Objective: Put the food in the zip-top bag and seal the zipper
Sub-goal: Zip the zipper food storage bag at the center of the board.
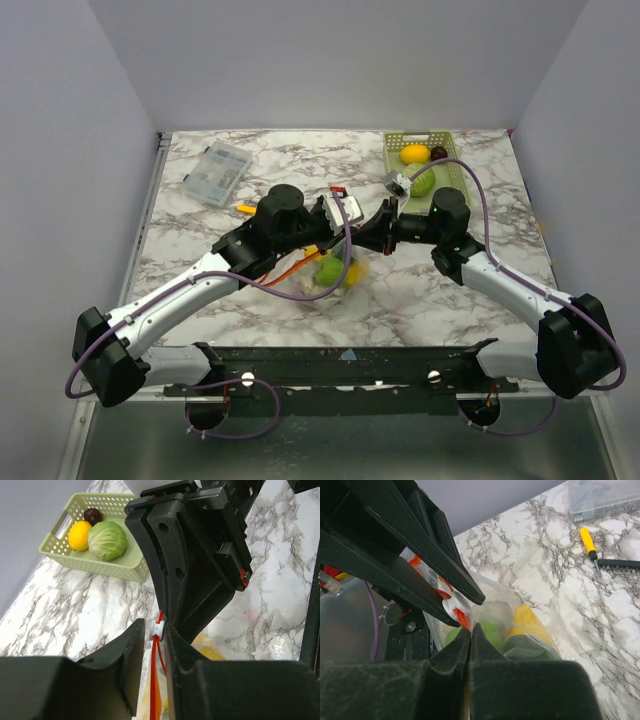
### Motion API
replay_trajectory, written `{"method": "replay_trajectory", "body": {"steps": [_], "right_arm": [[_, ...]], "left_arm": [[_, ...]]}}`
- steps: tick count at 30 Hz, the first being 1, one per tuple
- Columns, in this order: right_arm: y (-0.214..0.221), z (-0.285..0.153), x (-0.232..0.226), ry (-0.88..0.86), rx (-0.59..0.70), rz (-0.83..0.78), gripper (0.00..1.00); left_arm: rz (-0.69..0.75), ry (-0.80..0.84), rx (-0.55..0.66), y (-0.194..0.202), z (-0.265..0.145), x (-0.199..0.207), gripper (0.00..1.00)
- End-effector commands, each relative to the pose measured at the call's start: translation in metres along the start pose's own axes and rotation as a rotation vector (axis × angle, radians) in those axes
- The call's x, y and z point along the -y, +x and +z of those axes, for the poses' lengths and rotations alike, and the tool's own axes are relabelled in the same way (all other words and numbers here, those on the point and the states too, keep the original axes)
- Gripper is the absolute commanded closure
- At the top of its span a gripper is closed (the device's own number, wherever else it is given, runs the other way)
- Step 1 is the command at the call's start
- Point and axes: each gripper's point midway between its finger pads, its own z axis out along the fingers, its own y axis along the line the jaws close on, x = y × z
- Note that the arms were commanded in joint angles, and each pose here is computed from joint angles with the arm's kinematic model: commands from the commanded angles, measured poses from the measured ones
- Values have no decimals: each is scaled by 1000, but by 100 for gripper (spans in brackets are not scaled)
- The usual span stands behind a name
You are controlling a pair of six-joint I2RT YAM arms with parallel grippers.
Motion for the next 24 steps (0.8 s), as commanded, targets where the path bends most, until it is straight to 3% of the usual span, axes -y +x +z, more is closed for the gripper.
{"method": "replay_trajectory", "body": {"steps": [1, 7, 16, 24], "right_arm": [[-18, 1, -5, 0, 37, -35, 100], [-28, 0, -3, 39, 92, -9, 100], [-50, -15, 1, 151, 334, 82, 100], [-62, -23, -4, 151, 439, 146, 100]], "left_arm": [[11, 22, 28, -12, 4, 1, 83], [10, 27, 21, -10, 1, 3, 96], [-63, 50, 38, -10, -8, 10, 100], [-154, 19, 36, 1, -15, 3, 100]]}}
